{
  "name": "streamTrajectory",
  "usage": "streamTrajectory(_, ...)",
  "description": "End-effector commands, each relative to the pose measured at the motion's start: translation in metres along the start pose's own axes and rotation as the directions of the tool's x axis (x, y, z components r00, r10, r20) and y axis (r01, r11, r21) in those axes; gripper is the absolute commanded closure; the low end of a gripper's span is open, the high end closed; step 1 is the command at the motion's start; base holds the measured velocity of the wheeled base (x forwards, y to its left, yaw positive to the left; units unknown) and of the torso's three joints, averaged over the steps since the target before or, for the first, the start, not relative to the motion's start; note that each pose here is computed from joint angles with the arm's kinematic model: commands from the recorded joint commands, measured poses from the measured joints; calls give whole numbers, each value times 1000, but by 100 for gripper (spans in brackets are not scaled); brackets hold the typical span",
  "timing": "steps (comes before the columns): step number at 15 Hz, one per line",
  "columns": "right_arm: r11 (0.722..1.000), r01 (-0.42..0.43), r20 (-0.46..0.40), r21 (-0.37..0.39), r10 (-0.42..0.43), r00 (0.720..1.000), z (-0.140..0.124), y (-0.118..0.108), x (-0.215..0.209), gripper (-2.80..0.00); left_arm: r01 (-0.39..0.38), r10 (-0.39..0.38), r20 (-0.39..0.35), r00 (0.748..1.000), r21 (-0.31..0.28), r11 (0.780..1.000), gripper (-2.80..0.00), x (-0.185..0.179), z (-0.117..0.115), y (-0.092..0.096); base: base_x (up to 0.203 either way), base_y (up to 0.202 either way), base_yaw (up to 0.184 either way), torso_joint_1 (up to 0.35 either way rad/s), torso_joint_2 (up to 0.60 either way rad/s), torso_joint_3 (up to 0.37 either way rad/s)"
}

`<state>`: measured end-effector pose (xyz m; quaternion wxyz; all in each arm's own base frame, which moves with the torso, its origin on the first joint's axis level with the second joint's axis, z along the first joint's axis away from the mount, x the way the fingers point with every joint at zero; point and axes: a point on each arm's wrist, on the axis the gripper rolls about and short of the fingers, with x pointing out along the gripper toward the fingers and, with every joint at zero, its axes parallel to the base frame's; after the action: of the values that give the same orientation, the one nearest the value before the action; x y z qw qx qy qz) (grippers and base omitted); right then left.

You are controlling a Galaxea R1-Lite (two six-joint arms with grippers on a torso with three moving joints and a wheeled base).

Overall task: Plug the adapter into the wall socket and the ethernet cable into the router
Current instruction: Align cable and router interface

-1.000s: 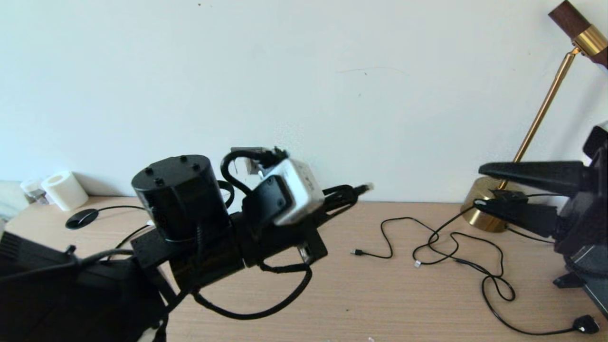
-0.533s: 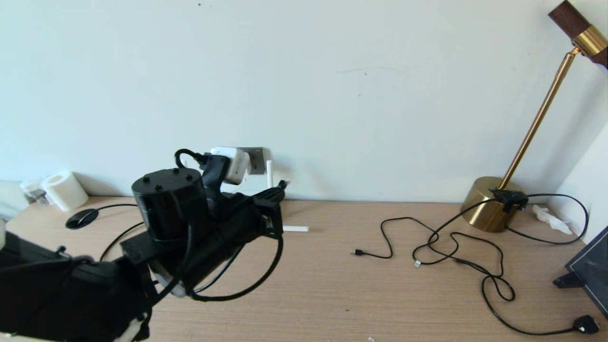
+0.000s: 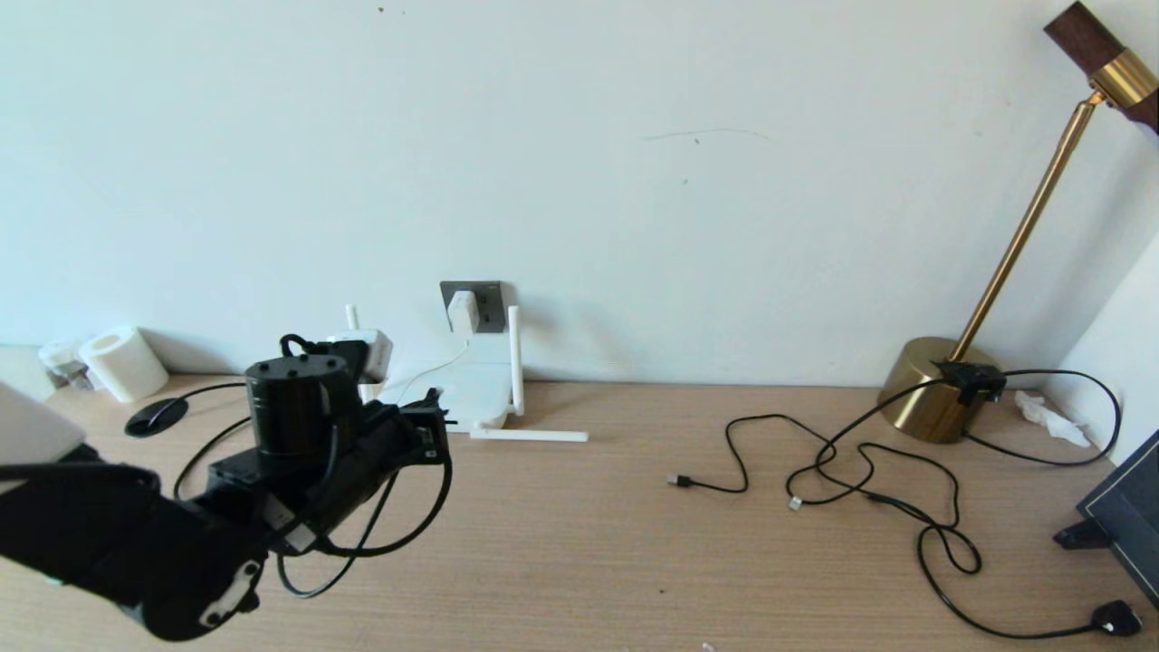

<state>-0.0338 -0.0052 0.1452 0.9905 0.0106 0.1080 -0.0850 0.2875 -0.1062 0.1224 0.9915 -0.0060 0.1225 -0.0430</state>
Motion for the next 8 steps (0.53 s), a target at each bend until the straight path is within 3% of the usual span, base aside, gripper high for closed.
streamTrajectory(1, 999, -40, 83, 5, 39, 996, -31, -1, -8, 0, -24, 25, -26, 999, 6, 1000, 0, 17, -9, -1, 0, 0, 0, 0, 0, 0)
streamTrajectory(3, 995, -97, 16, -23, 97, 995, -63, 3, 10, 0, -30, 30, -19, 999, 4, 1000, 0, 26, -9, -2, 0, 0, 0, 0, 0, 0)
streamTrajectory(5, 991, -126, 92, -32, 129, 987, -65, 5, 16, 0, -26, 26, -20, 999, 4, 1000, 0, 20, -8, -1, 0, 0, 0, 0, 0, 0)
streamTrajectory(8, 990, -134, 87, -34, 137, 987, -66, 5, 17, 0, -26, 26, -29, 999, 7, 1000, 0, 18, -11, 0, 0, 0, 0, 0, 0, 0)
